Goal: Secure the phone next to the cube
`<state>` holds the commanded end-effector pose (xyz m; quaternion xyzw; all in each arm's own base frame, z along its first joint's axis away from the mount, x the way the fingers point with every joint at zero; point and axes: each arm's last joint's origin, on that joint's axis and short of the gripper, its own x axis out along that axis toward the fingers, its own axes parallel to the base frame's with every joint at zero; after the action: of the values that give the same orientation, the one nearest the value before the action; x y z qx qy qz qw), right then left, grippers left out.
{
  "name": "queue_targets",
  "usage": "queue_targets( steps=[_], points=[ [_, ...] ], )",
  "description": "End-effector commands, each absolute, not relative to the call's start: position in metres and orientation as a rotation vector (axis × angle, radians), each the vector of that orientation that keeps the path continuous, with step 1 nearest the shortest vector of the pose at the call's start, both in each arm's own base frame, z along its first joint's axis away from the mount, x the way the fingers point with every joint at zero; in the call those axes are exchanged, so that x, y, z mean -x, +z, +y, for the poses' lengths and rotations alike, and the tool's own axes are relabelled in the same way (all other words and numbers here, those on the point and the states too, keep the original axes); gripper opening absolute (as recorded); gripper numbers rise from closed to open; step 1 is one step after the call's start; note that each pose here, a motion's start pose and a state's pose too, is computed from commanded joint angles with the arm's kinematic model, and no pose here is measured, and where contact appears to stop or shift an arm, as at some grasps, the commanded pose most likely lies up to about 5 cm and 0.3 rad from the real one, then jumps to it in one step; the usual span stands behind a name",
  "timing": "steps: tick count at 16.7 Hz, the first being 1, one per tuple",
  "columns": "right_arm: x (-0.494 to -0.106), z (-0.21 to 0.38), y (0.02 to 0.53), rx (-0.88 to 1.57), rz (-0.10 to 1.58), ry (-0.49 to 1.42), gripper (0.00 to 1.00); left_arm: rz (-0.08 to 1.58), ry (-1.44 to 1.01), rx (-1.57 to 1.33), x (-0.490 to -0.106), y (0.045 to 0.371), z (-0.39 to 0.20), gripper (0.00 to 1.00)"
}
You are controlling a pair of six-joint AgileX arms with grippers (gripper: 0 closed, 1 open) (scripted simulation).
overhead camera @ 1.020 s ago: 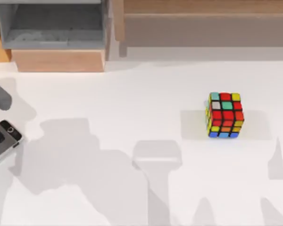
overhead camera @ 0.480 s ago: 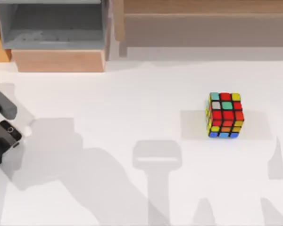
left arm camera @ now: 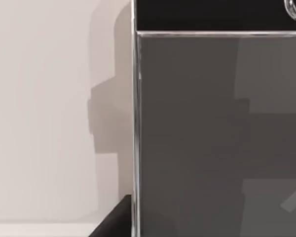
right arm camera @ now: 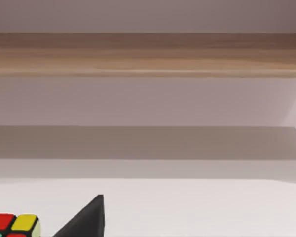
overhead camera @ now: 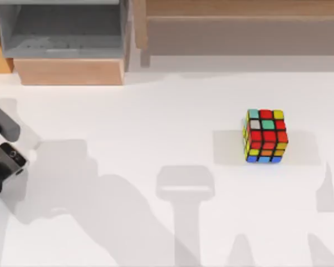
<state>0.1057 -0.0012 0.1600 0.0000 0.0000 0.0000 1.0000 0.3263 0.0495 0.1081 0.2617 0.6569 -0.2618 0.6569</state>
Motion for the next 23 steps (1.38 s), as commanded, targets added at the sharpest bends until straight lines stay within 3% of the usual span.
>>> queue_targets(
  steps=[6,14,23],
  points=[
    [-0.106,-0.001,0.16,0.0,0.0,0.0,1.0,1.488,-0.593,-0.593,-0.326,0.108,0.049,0.02],
    [-0.106,-0.001,0.16,0.0,0.0,0.0,1.0,1.488,-0.593,-0.593,-0.326,0.108,0.049,0.0],
    [-0.106,-0.001,0.16,0.0,0.0,0.0,1.0,1.477,-0.594,-0.587,-0.326,0.134,0.048,0.0]
  ],
)
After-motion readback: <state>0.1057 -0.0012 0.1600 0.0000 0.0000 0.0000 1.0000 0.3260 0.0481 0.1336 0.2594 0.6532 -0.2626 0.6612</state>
